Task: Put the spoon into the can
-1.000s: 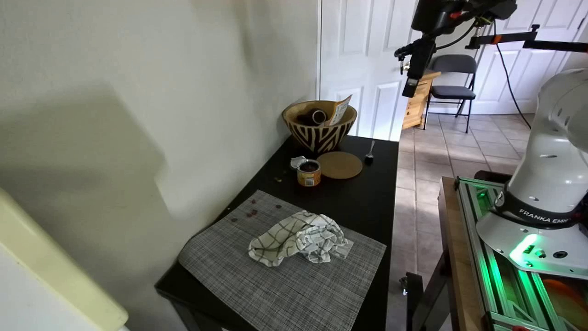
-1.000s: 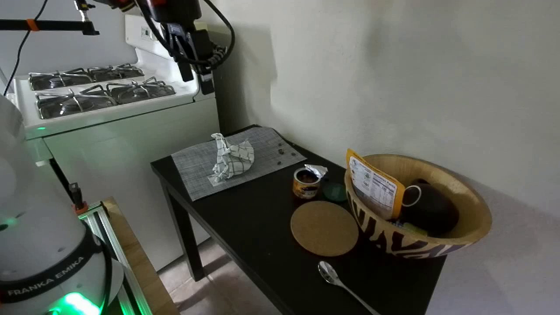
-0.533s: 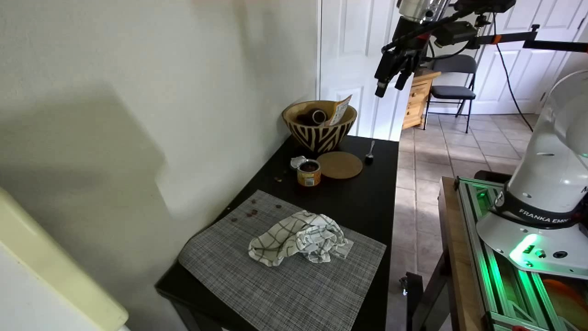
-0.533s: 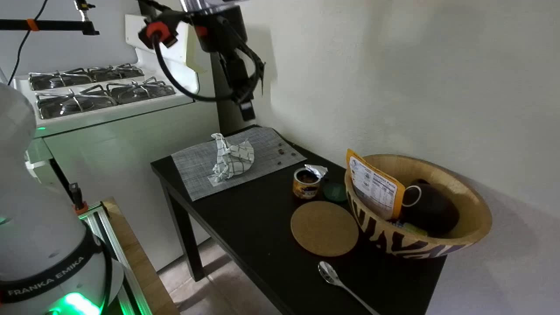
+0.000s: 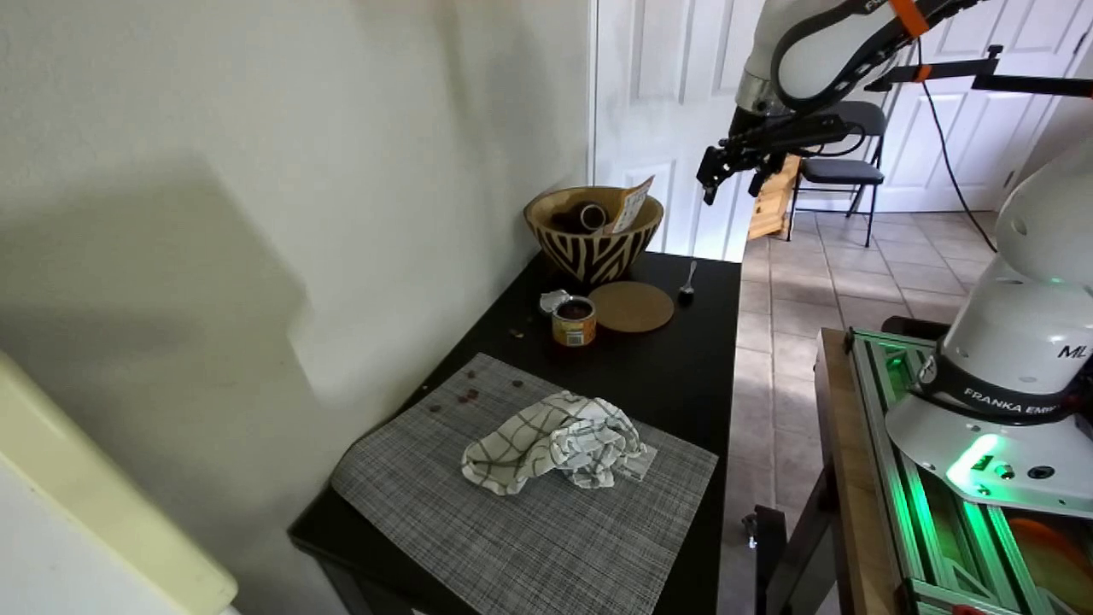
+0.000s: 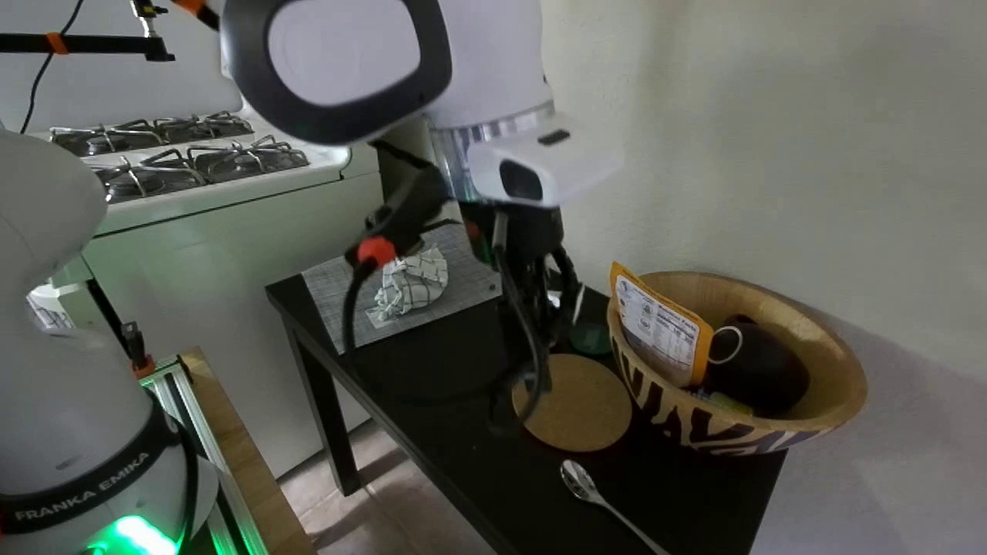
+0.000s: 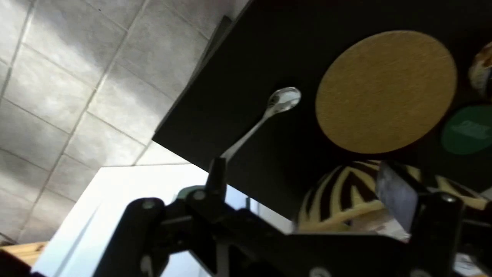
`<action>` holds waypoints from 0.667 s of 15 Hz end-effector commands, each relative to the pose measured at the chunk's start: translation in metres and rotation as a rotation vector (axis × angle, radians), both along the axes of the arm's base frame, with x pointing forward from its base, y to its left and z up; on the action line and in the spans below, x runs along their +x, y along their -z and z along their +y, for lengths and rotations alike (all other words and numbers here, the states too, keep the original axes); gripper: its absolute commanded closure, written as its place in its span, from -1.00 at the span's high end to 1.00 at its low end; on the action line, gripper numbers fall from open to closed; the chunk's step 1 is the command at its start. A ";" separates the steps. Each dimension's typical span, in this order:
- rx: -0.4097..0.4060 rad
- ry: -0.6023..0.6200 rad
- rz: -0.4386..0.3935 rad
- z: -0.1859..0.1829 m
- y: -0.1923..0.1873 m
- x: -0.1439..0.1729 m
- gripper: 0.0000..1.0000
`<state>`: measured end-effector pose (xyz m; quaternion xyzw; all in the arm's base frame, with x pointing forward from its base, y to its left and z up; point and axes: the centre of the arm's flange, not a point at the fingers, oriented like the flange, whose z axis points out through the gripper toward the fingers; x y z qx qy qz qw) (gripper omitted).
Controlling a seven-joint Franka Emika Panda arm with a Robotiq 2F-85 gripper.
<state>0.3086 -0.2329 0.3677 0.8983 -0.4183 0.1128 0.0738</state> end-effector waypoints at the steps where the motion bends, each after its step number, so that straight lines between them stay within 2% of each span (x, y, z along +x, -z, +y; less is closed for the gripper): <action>1: -0.008 0.191 0.061 -0.048 0.073 -0.002 1.00; 3: 0.000 0.291 0.102 -0.068 0.106 -0.012 1.00; 4: 0.007 0.203 0.067 -0.047 0.069 -0.022 1.00; 6: 0.021 0.256 0.098 -0.061 0.092 -0.027 1.00; 10: 0.028 0.283 0.108 -0.070 0.103 -0.017 1.00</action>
